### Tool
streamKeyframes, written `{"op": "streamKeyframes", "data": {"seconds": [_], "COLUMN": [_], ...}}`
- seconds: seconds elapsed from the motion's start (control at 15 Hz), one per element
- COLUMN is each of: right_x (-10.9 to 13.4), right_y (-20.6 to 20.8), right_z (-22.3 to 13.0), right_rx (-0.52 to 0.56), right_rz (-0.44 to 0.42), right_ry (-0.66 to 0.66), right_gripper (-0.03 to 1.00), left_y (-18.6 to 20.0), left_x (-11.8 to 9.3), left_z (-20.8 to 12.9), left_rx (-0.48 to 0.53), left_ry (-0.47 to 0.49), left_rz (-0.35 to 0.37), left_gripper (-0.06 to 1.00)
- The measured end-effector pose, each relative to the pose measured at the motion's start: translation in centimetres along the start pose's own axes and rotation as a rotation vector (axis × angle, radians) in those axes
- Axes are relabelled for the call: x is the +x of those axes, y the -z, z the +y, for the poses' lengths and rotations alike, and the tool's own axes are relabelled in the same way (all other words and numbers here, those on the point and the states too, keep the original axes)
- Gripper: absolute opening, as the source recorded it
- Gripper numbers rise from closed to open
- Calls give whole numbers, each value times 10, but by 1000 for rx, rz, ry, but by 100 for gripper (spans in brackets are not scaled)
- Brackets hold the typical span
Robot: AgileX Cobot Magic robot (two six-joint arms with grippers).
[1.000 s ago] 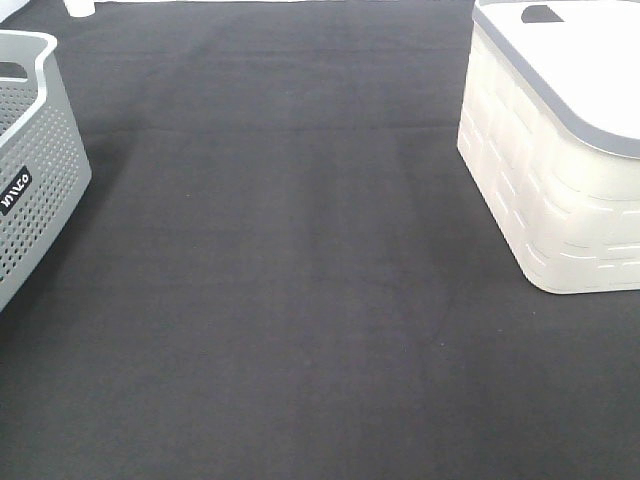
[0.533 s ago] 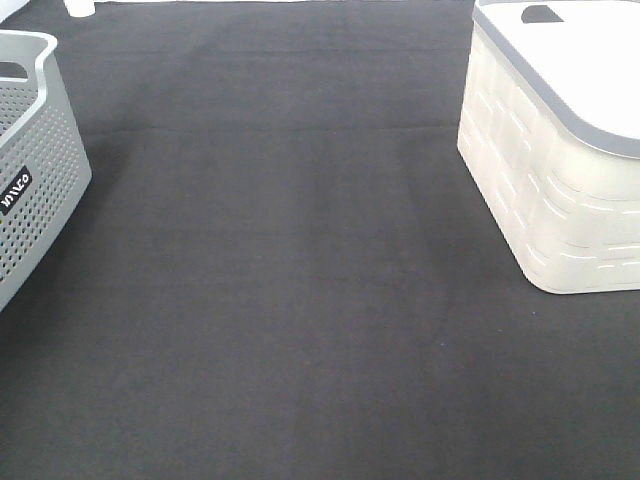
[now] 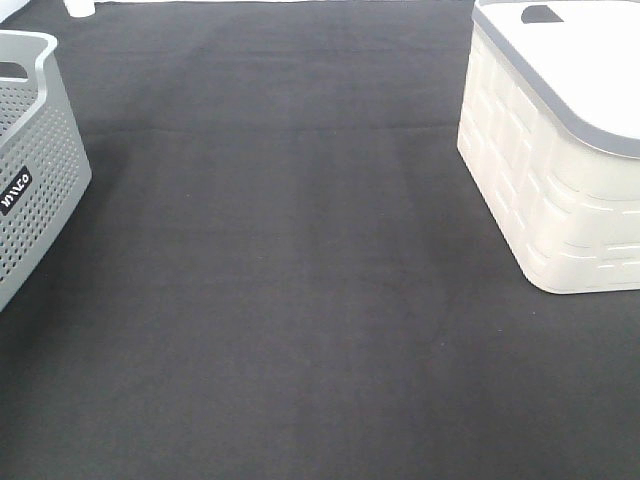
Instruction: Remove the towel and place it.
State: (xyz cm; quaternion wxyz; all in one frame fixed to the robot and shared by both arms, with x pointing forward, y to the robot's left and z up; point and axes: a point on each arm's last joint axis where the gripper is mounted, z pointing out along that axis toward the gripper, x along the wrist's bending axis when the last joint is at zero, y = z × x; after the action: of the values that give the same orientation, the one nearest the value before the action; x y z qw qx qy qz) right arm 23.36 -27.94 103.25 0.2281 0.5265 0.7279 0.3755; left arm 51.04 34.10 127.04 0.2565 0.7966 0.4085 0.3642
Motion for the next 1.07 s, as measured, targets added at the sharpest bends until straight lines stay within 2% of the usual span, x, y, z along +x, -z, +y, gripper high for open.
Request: {"op": "streamKeyframes", "data": {"seconds": [0.2, 0.27, 0.33, 0.4, 0.47, 0.67, 0.8, 1.07], "right_x": [13, 15, 19, 20, 20, 20, 19, 15], "right_y": [-4, -5, -10, -11, -21, -42, -58, -88], "right_z": [21, 27, 42, 46, 62, 85, 104, 141], "right_rx": [-40, -62, -107, -122, -155, -174, -194, -262], "right_rz": [181, 208, 276, 296, 341, 429, 498, 581], "right_ry": [46, 50, 47, 41, 67, 103, 146, 203], "right_gripper": [68, 68, 68, 68, 68, 68, 68, 68], "left_y": [17, 22, 26, 27, 33, 33, 23, -23], "left_x": [-3, -6, -12, -16, -40, -69, -88, -121], "left_z": [18, 26, 36, 41, 66, 97, 115, 133], "left_rx": [-127, -187, -256, -290, -424, -583, -646, -634], "left_ry": [-26, -33, -58, -78, -181, -265, -291, -310], "left_rz": [-20, -44, -68, -81, -136, -156, -201, -319], "left_gripper": [0, 0, 0, 0, 0, 0, 0, 0]}}
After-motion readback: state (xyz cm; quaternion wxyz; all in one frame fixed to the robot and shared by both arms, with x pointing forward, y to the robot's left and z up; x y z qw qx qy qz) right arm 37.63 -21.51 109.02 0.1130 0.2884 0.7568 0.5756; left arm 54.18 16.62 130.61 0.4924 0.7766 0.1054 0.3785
